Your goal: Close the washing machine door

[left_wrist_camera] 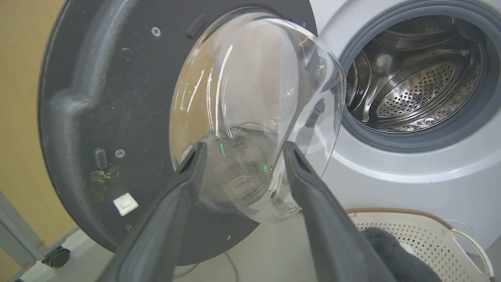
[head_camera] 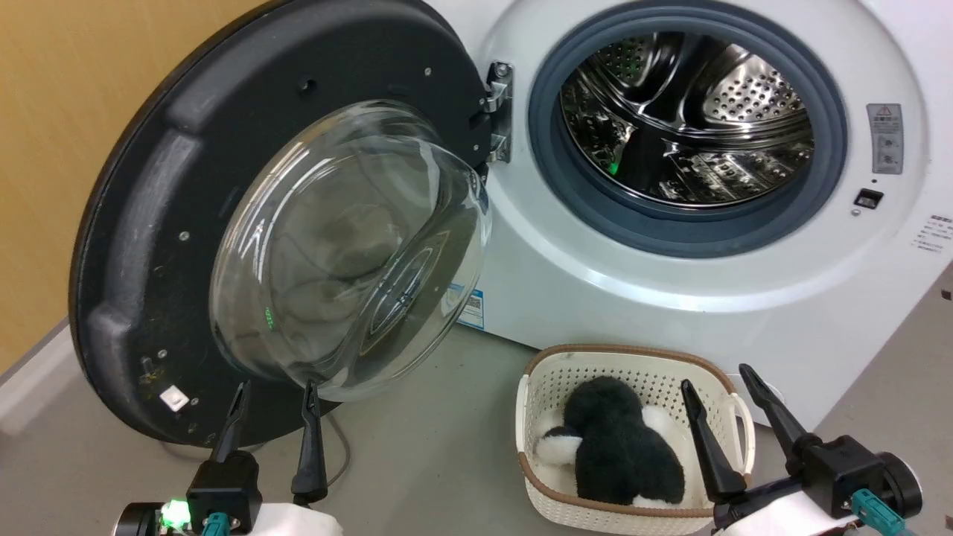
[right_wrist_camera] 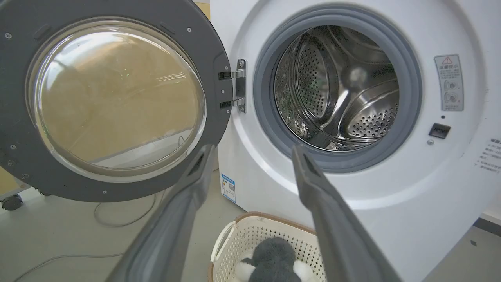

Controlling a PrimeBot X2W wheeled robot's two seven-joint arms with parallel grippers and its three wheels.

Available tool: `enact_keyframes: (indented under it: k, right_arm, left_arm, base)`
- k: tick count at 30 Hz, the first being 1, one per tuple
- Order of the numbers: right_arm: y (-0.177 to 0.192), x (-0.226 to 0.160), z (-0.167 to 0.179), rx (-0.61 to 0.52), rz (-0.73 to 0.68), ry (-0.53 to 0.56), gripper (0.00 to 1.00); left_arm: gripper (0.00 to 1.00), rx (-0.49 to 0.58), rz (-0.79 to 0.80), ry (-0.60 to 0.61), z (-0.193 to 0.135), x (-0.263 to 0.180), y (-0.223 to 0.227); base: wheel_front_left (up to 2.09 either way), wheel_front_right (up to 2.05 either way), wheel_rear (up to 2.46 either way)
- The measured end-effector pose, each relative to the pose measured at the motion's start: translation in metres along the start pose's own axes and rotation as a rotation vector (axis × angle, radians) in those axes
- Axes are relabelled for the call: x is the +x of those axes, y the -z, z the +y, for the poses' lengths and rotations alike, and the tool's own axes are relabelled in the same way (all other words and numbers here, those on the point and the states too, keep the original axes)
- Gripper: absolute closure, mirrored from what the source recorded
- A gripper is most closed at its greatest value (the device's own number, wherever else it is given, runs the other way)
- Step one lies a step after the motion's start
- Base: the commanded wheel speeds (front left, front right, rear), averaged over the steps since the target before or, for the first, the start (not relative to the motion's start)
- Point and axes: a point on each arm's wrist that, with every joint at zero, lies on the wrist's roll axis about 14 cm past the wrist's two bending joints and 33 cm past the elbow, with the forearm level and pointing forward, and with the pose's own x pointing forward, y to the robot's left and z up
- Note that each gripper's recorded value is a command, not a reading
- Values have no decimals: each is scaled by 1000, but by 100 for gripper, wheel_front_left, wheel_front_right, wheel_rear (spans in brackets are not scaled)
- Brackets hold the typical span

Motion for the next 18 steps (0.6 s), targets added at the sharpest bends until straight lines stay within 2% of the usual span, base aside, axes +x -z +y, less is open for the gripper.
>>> enact_keyframes:
  k: [18]
  right_arm:
    - [-1,15,33,21,-30,-105,0]
  left_arm:
    - [0,13,-22,-93,26,-17,-3]
  base:
    - [0,0,0]
